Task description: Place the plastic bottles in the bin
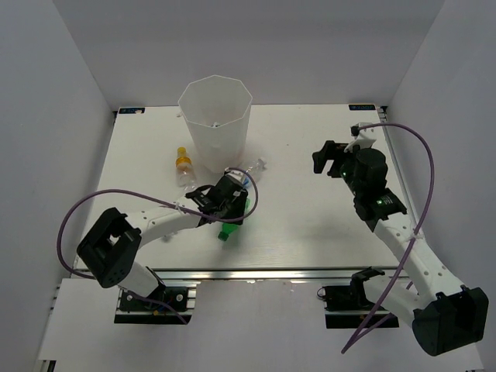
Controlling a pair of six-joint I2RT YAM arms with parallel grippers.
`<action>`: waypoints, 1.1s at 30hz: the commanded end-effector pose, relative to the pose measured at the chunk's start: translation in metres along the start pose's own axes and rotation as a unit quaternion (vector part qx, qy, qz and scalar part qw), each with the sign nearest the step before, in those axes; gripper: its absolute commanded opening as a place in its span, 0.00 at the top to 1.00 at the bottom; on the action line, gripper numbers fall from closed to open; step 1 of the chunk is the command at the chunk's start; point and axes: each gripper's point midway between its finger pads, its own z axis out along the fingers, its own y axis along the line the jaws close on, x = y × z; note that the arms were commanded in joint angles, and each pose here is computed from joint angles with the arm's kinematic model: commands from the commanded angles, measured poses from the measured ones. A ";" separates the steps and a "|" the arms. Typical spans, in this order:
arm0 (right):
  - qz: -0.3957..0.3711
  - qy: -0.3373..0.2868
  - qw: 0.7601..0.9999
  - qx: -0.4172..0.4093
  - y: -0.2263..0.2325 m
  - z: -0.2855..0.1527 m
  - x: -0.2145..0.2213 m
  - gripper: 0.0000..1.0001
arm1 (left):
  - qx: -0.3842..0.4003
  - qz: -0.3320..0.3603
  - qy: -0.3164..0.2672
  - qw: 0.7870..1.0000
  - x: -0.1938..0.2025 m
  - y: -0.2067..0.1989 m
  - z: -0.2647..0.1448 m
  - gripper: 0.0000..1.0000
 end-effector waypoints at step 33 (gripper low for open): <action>-0.042 -0.008 0.994 -0.102 0.026 0.000 0.012 0.11 | -0.049 -0.077 -0.425 0.901 -0.411 0.050 -0.177 0.26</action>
